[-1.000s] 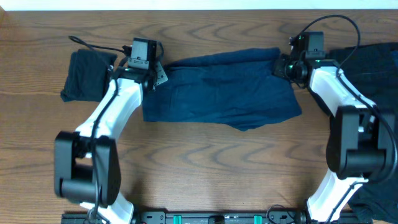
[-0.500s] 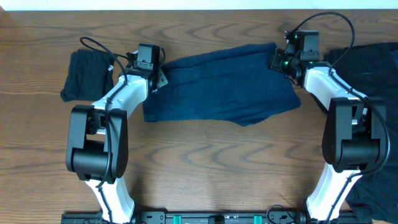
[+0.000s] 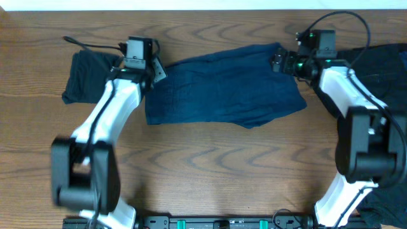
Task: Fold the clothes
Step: 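Lower the folded edge onto the far half and release both grippers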
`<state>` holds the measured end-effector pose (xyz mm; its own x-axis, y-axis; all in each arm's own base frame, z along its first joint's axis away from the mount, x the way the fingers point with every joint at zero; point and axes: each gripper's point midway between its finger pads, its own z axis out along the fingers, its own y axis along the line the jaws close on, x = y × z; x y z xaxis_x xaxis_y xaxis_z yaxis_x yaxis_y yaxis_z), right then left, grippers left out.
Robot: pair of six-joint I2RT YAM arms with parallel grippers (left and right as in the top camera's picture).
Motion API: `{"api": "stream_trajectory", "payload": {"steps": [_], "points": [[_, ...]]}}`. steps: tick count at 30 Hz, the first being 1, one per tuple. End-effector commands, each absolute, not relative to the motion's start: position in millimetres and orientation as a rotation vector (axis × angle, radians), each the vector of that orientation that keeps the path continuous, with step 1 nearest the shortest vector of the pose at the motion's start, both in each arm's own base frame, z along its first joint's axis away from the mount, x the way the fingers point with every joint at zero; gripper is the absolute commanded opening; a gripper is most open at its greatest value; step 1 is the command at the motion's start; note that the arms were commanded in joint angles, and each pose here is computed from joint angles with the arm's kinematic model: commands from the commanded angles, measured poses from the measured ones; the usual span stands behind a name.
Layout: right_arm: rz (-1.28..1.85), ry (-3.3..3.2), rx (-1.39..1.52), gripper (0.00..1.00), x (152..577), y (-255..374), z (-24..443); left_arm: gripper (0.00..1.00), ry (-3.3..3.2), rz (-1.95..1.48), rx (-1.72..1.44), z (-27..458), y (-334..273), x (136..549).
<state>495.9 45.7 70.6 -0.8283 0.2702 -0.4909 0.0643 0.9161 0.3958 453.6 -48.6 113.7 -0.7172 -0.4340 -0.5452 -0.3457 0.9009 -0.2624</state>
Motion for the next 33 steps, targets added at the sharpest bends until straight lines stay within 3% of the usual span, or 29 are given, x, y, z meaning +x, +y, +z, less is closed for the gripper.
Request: {"api": "stream_trajectory", "payload": {"steps": [1,3,5,7,8,20,28,33], "points": [[0.547,2.446,0.131,0.95,485,53,135,0.57,2.409,-0.340,-0.468,165,-67,438],[0.546,2.508,0.107,0.78,467,58,134,0.34,2.461,-0.363,-0.455,165,-74,423],[0.545,2.582,0.067,0.43,451,66,125,0.09,2.539,-0.352,-0.449,154,-79,407],[0.544,2.647,0.041,0.11,439,74,113,0.06,2.611,-0.334,-0.438,138,-85,394],[0.541,2.673,0.034,0.01,435,76,108,0.06,2.649,-0.325,-0.427,127,-90,389],[0.413,3.000,0.036,0.01,393,88,18,0.06,2.930,-0.224,-0.349,15,-121,366],[0.260,3.248,0.255,0.01,343,70,-40,0.06,2.996,-0.186,-0.360,-5,-118,356],[0.046,3.429,0.517,0.01,292,51,-39,0.06,3.089,-0.130,-0.375,-6,-111,333]]}}
